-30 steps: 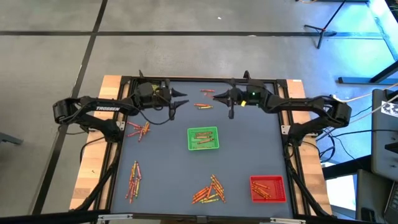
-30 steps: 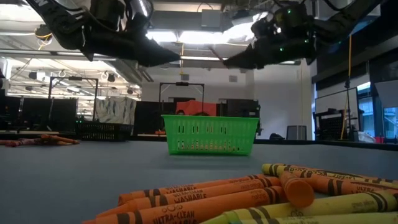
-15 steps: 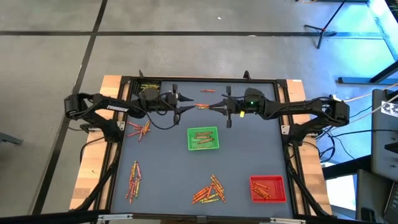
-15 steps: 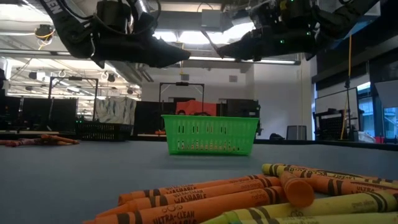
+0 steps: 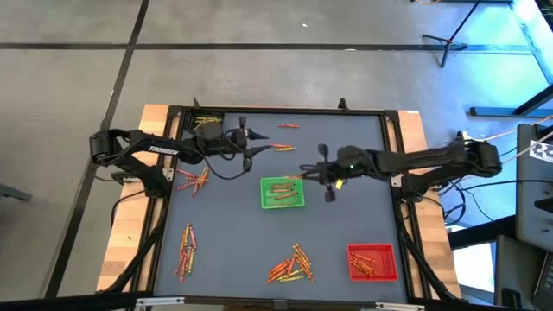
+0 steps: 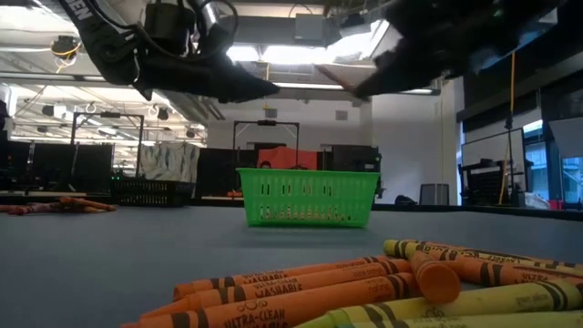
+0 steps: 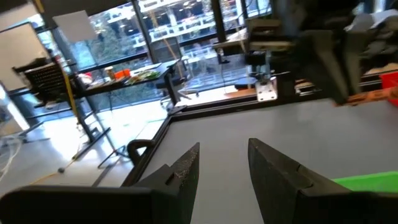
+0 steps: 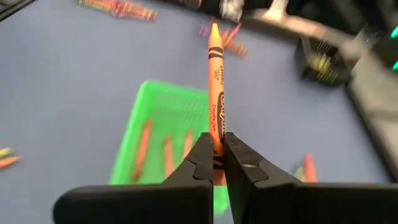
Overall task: Sort crayons
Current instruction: Put the orange crayon into the red bin
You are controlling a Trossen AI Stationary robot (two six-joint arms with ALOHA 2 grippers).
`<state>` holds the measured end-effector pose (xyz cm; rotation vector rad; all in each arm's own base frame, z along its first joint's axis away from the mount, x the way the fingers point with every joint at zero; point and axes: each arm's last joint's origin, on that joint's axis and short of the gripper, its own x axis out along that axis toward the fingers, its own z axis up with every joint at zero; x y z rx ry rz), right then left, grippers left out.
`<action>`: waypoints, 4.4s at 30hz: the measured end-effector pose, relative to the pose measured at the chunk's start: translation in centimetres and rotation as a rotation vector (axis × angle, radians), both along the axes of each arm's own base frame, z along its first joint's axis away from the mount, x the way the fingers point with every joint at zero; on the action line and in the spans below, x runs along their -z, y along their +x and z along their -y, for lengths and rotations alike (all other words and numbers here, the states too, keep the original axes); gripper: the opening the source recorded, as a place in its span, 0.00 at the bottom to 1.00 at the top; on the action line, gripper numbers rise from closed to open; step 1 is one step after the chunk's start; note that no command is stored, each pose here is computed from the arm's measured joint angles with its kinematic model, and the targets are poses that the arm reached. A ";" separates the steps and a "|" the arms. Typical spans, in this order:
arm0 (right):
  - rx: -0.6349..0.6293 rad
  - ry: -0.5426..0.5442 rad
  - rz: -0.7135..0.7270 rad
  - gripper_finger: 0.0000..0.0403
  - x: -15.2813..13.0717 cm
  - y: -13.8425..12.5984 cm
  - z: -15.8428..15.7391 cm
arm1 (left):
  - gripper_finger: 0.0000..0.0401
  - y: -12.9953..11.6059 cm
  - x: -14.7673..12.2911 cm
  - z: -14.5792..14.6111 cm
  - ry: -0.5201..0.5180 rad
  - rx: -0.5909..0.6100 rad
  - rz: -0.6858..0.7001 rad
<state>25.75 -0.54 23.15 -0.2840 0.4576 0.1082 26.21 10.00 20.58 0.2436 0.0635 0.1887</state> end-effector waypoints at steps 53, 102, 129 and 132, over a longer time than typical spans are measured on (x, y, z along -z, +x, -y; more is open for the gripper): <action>0.531 0.736 -0.638 0.39 0.5 -14.7 -17.1 | 0.30 0.9 0.2 2.7 -0.131 0.006 0.005; 0.575 0.183 -0.330 0.37 6.0 7.4 22.7 | 0.30 -1.4 1.7 -2.7 -0.090 -0.262 -0.165; 0.413 0.144 -0.532 0.16 10.4 9.6 25.9 | 0.30 -1.0 1.6 -2.0 -0.110 -0.240 -0.145; 0.412 0.139 -0.535 0.05 10.4 9.6 25.9 | 0.30 -1.0 1.6 -2.0 -0.109 -0.239 -0.144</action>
